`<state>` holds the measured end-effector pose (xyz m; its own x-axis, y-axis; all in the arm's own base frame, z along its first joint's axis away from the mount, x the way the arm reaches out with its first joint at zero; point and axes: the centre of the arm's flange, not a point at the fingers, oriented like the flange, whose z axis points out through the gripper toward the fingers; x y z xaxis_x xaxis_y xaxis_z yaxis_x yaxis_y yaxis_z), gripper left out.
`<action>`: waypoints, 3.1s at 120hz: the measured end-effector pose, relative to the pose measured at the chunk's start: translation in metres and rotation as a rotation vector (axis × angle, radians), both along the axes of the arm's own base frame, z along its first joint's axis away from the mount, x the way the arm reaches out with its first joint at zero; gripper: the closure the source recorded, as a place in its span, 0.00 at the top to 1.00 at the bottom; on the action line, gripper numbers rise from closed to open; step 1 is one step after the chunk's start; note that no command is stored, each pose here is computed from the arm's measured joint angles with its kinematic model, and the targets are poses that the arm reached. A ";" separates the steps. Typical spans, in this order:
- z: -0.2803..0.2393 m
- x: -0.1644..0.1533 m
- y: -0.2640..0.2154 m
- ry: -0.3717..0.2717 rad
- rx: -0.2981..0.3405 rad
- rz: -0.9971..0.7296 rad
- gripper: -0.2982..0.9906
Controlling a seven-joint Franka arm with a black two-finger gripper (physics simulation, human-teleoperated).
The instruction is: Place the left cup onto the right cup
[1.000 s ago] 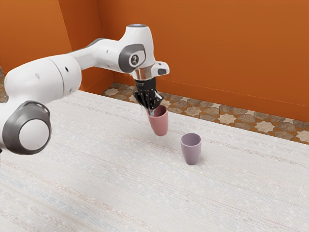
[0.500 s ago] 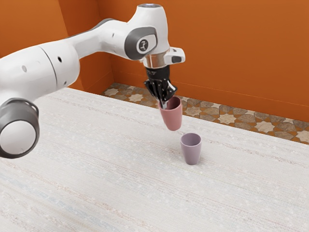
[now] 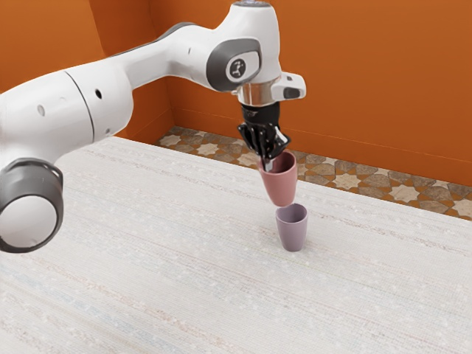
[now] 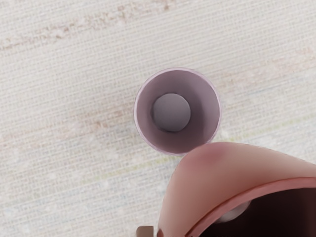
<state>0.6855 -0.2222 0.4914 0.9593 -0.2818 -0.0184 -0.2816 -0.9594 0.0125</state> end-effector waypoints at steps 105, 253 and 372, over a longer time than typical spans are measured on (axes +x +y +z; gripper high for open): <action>-0.030 0.017 -0.022 -0.038 0.094 -0.017 0.16; -0.048 0.035 -0.024 -0.072 0.117 -0.009 0.16; -0.079 0.045 -0.023 -0.044 0.105 -0.005 0.20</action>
